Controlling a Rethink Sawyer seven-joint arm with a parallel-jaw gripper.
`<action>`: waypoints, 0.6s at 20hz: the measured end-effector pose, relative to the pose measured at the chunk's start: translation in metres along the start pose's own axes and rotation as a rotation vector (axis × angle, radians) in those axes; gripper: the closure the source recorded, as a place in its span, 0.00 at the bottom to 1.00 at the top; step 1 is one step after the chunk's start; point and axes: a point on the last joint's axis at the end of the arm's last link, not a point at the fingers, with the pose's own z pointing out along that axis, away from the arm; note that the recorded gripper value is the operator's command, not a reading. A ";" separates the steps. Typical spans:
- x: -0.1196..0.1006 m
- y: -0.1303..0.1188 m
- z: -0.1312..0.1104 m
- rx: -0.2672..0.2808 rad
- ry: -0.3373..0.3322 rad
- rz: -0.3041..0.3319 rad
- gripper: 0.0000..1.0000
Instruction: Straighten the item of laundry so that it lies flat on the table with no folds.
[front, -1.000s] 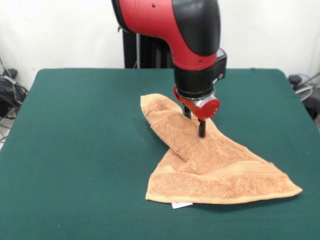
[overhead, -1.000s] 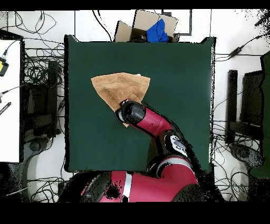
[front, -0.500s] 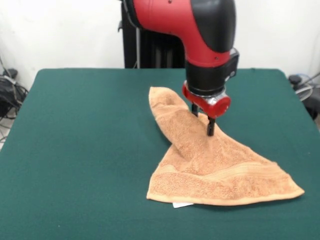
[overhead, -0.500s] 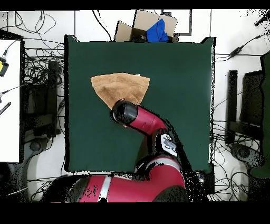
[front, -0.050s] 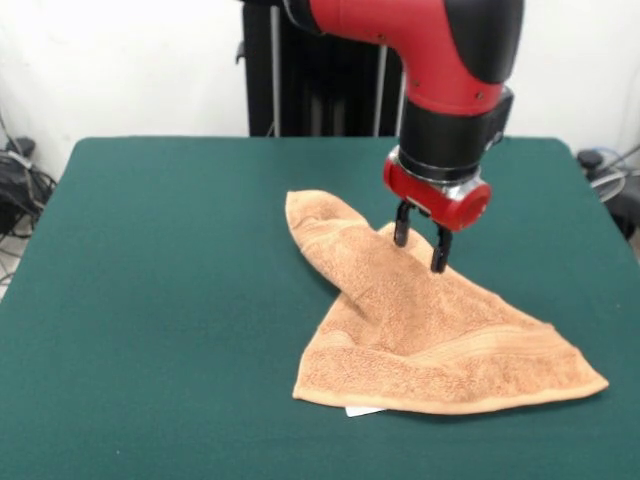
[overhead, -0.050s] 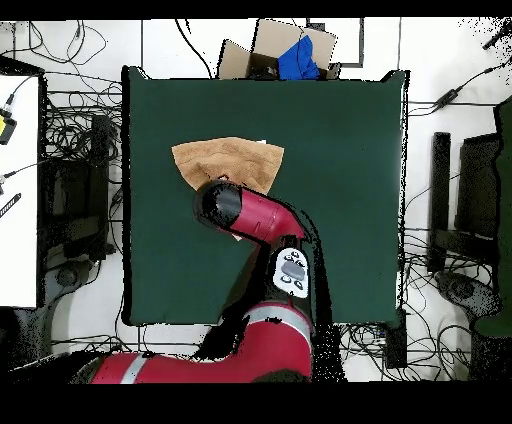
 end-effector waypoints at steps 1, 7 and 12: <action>-0.002 0.003 -0.003 0.001 -0.003 -0.003 0.00; -0.038 0.019 -0.036 0.005 -0.020 -0.006 0.00; -0.069 0.032 -0.061 -0.004 -0.038 -0.002 0.00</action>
